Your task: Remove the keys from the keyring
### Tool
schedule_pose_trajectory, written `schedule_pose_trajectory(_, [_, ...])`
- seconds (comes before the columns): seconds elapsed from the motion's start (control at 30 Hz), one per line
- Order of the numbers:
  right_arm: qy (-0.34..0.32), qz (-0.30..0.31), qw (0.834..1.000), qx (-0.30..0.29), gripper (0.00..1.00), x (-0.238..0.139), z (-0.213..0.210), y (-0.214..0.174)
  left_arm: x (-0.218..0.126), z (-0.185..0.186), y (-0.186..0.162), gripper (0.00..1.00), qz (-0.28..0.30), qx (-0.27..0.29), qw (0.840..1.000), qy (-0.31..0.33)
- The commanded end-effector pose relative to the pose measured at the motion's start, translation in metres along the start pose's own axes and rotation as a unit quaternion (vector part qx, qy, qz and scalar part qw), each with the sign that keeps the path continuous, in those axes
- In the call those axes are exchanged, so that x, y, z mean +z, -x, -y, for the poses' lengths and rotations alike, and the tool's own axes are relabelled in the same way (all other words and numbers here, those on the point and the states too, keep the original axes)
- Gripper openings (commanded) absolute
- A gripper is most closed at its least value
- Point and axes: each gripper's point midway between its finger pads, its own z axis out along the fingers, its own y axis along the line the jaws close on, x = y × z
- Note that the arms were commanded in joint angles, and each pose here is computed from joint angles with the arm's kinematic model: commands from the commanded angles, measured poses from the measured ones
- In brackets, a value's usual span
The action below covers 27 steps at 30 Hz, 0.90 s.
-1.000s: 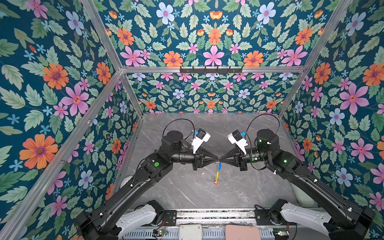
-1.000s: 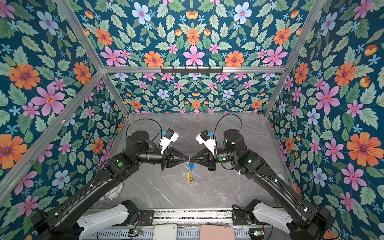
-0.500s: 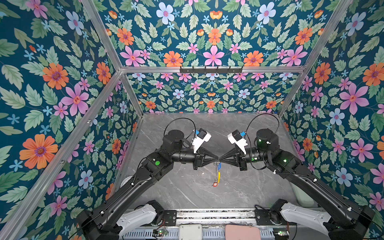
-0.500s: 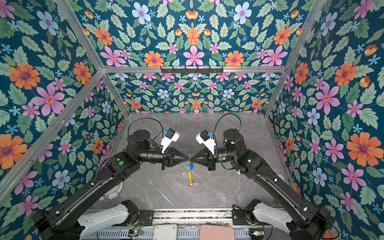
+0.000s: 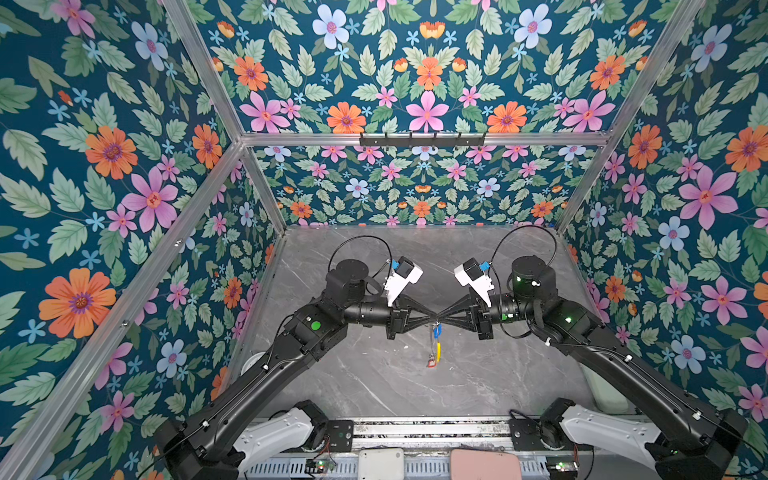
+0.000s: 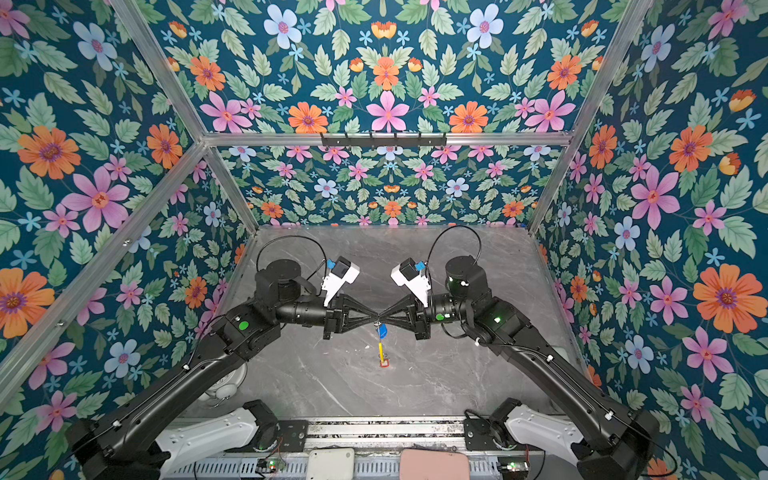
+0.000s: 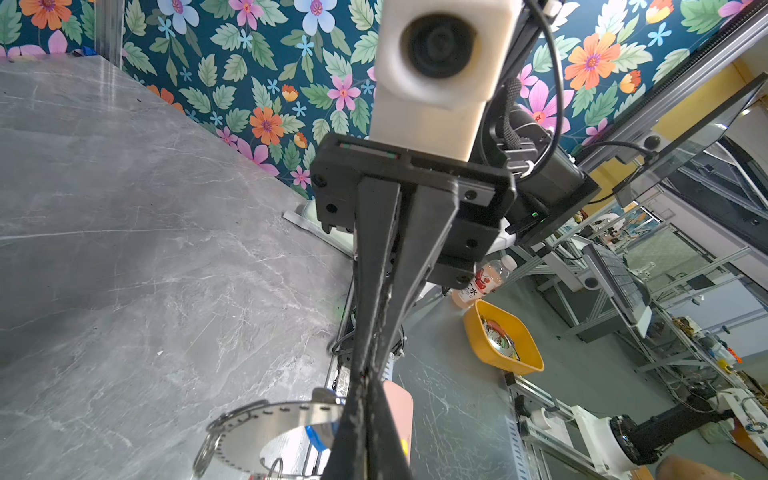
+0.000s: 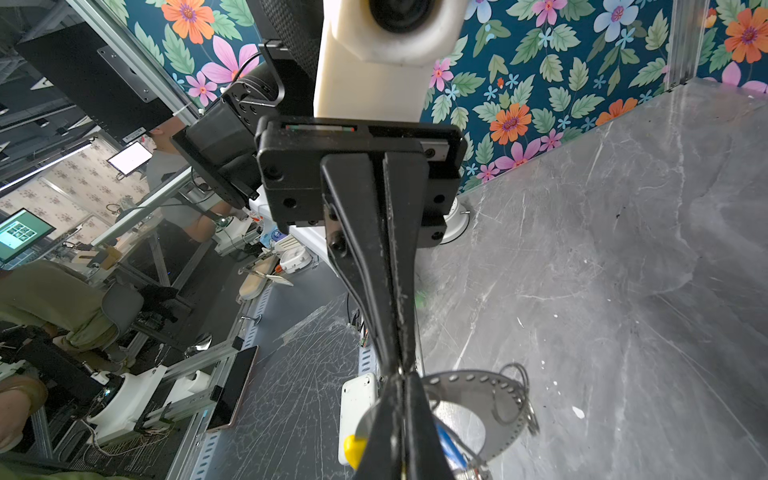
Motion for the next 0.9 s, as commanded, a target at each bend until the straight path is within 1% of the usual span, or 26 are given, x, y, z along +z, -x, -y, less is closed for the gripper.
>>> schedule_pose_trajectory(0.0, [-0.01, 0.028, 0.999, -0.013, 0.01, -0.001, 0.0, 0.015, -0.002, 0.007, 0.012, 0.0, 0.027, 0.041, 0.999, -0.012])
schedule_pose_trajectory(0.03, [-0.016, 0.035, 0.999, -0.014, 0.13, -0.003, 0.001, 0.017, -0.002, 0.009, 0.013, 0.0, 0.033, 0.045, 0.998, -0.016])
schedule_pose_trajectory(0.13, [-0.034, 0.052, 0.998, -0.02, 0.4, -0.008, 0.002, 0.02, -0.003, 0.011, 0.016, 0.0, 0.042, 0.053, 0.998, -0.019])
schedule_pose_trajectory(0.2, [-0.051, 0.063, 0.996, -0.024, 0.47, -0.012, 0.003, 0.021, -0.003, 0.011, 0.016, 0.0, 0.044, 0.055, 0.997, -0.019])
schedule_pose_trajectory(0.3, [-0.074, 0.075, 0.994, -0.031, 0.53, -0.019, 0.006, 0.018, -0.006, 0.014, 0.019, 0.0, 0.056, 0.06, 0.996, -0.022])
schedule_pose_trajectory(0.4, [-0.079, 0.076, 0.994, -0.027, 0.54, -0.02, 0.009, 0.009, -0.009, 0.02, 0.019, 0.0, 0.068, 0.067, 0.995, -0.032])
schedule_pose_trajectory(0.63, [-0.023, 0.065, 0.997, -0.029, 0.59, -0.013, -0.002, -0.008, -0.009, 0.02, 0.021, 0.0, 0.089, 0.065, 0.993, -0.04])
schedule_pose_trajectory(0.87, [-0.022, 0.055, 0.998, -0.027, 0.6, -0.008, -0.002, -0.011, -0.007, 0.019, 0.022, 0.0, 0.099, 0.059, 0.992, -0.049])
